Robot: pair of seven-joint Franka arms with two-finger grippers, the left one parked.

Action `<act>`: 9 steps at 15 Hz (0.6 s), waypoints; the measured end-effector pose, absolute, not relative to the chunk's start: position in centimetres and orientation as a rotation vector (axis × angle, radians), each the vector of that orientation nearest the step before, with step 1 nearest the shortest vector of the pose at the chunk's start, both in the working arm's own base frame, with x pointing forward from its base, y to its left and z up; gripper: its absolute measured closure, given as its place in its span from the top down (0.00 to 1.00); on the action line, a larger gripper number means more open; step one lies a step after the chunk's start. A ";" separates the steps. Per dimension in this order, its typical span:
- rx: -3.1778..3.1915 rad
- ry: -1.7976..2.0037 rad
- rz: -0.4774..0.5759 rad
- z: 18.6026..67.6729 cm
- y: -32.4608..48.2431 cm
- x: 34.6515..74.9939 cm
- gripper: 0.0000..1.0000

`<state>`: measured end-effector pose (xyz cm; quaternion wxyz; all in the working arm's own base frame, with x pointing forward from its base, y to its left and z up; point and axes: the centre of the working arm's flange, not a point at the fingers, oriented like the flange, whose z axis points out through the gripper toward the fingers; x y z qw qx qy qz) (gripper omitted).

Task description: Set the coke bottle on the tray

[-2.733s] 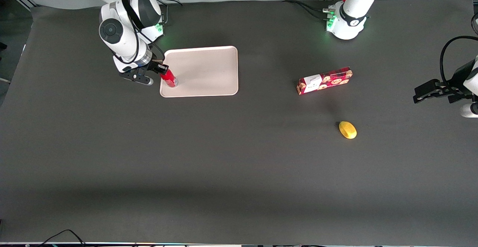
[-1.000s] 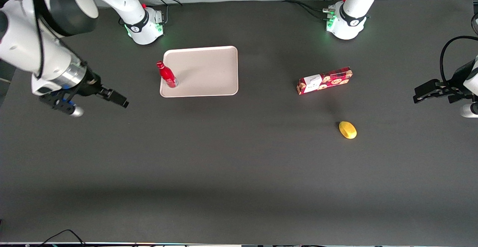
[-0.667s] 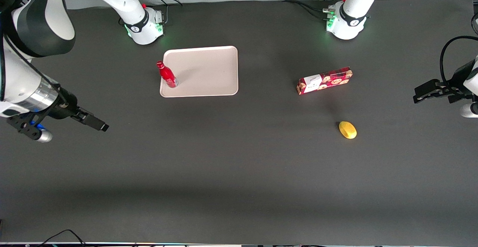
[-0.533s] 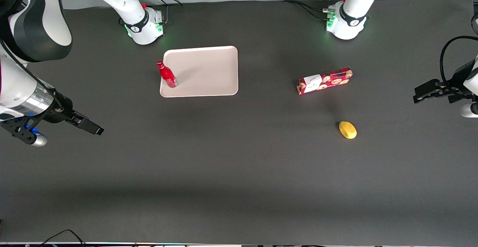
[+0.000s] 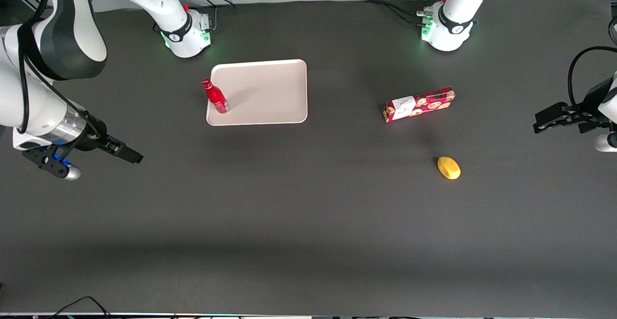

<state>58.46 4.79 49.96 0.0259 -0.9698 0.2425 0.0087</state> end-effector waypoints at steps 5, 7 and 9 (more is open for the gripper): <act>-3.012 0.640 -0.008 51.2 3.7 55.3 1.00; -3.020 0.599 -0.029 51.4 3.7 55.3 1.00; -3.081 0.508 -0.041 51.4 3.4 55.3 1.00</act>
